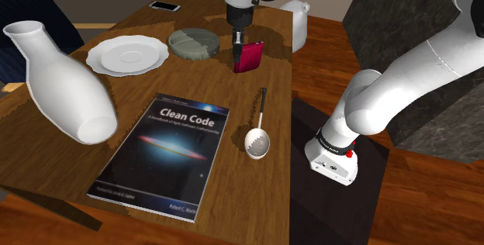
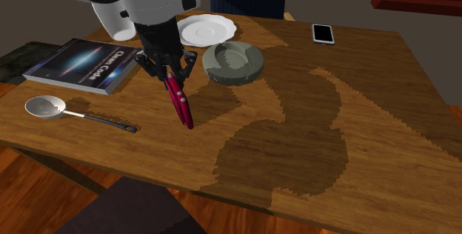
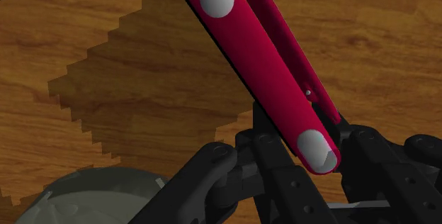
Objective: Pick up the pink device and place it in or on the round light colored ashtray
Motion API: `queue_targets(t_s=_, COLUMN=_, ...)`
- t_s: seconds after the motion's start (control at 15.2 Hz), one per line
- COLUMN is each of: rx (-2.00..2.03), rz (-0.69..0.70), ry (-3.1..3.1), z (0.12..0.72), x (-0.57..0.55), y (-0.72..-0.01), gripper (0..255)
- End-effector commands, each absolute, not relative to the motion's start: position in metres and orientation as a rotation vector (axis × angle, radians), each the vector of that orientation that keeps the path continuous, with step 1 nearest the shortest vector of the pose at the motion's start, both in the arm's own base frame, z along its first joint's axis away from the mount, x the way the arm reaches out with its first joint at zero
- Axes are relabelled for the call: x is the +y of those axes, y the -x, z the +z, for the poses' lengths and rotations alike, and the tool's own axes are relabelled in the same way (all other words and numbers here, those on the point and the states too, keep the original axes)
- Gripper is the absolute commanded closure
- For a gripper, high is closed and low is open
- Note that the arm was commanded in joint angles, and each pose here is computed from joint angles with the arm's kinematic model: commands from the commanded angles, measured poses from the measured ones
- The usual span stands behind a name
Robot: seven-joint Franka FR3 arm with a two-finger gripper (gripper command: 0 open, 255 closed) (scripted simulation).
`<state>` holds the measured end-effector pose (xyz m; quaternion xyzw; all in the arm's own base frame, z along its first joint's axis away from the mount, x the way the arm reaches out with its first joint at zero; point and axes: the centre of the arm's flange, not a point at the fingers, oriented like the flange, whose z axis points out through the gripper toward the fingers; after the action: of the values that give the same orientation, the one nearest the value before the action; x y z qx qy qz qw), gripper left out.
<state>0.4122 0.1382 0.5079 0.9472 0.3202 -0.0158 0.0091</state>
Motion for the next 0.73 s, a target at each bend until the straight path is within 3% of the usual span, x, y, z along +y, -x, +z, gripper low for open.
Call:
queue_targets(t_s=0.0, rx=1.000, rz=-0.049, ry=-2.958, z=0.508, x=0.138, y=-0.412, gripper=255)
queue_targets(t_s=0.66, rx=1.000, rz=-0.049, ry=-2.959, z=0.534, x=0.138, y=-0.412, gripper=255)
